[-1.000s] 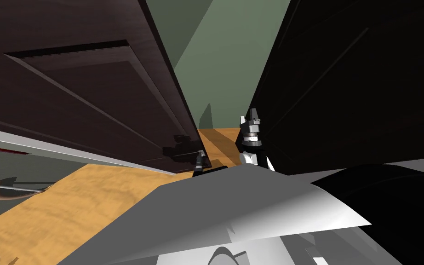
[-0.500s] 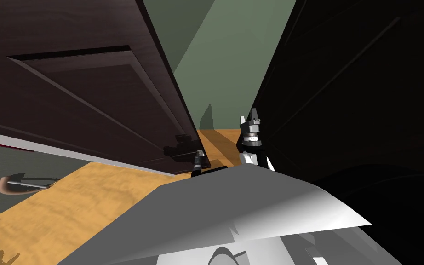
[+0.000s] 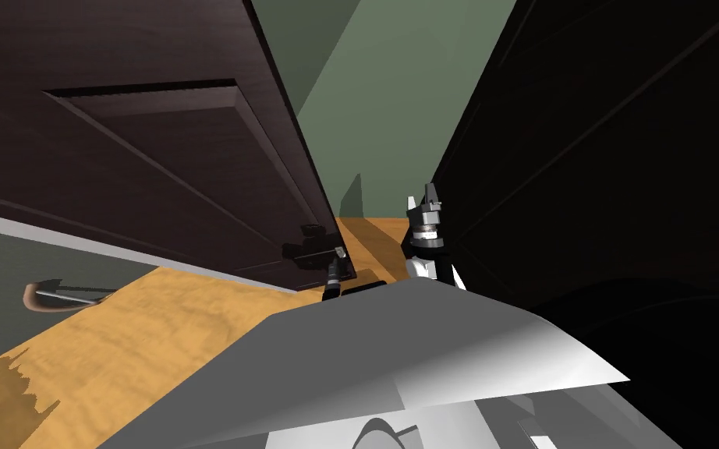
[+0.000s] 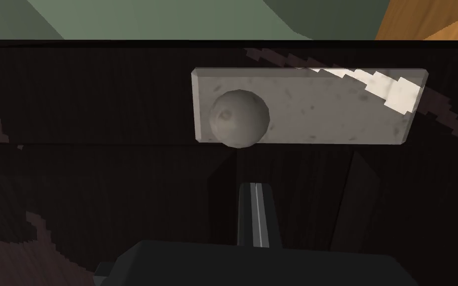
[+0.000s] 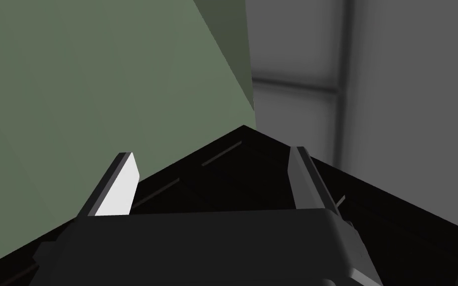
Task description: Push the door open
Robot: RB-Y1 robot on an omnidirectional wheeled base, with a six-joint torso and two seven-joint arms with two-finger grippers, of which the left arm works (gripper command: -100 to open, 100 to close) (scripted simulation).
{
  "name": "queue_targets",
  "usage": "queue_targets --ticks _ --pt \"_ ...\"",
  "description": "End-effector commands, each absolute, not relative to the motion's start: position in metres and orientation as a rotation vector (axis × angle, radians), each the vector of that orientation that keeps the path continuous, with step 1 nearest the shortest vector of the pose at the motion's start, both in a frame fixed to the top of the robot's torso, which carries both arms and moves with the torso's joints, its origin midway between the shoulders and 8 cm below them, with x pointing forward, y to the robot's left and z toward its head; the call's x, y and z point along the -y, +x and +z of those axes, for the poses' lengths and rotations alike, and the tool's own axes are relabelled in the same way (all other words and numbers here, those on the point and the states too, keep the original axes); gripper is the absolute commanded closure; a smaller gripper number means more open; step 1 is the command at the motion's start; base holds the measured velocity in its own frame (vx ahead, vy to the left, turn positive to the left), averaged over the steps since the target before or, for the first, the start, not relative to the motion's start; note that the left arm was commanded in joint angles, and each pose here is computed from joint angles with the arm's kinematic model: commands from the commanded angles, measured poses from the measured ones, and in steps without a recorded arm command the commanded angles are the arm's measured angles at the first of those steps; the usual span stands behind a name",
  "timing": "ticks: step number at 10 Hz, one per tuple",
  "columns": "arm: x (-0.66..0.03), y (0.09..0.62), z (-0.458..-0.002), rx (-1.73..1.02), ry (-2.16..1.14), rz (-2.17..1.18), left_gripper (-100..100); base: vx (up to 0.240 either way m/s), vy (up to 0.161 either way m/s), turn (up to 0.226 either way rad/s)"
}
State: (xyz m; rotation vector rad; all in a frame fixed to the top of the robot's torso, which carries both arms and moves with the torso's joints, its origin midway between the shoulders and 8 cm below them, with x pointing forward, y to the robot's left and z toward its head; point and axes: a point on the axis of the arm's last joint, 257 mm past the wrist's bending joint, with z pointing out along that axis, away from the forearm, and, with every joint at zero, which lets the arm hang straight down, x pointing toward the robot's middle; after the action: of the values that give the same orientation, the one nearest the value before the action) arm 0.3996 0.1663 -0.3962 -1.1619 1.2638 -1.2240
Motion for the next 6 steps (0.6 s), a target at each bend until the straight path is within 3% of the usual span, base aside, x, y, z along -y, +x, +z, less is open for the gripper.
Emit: queue_targets --ticks 1,5,6 --pt "-0.162 0.397 -0.396 -1.264 -1.164 -1.229 -100 -0.208 -0.008 0.02" --pt "-0.147 0.392 -0.391 -1.254 -1.18 -1.254 -100 -0.213 -0.023 0.026" --pt "-0.149 0.392 -0.392 -1.256 -1.177 -1.25 -100 -0.089 -0.008 0.003"
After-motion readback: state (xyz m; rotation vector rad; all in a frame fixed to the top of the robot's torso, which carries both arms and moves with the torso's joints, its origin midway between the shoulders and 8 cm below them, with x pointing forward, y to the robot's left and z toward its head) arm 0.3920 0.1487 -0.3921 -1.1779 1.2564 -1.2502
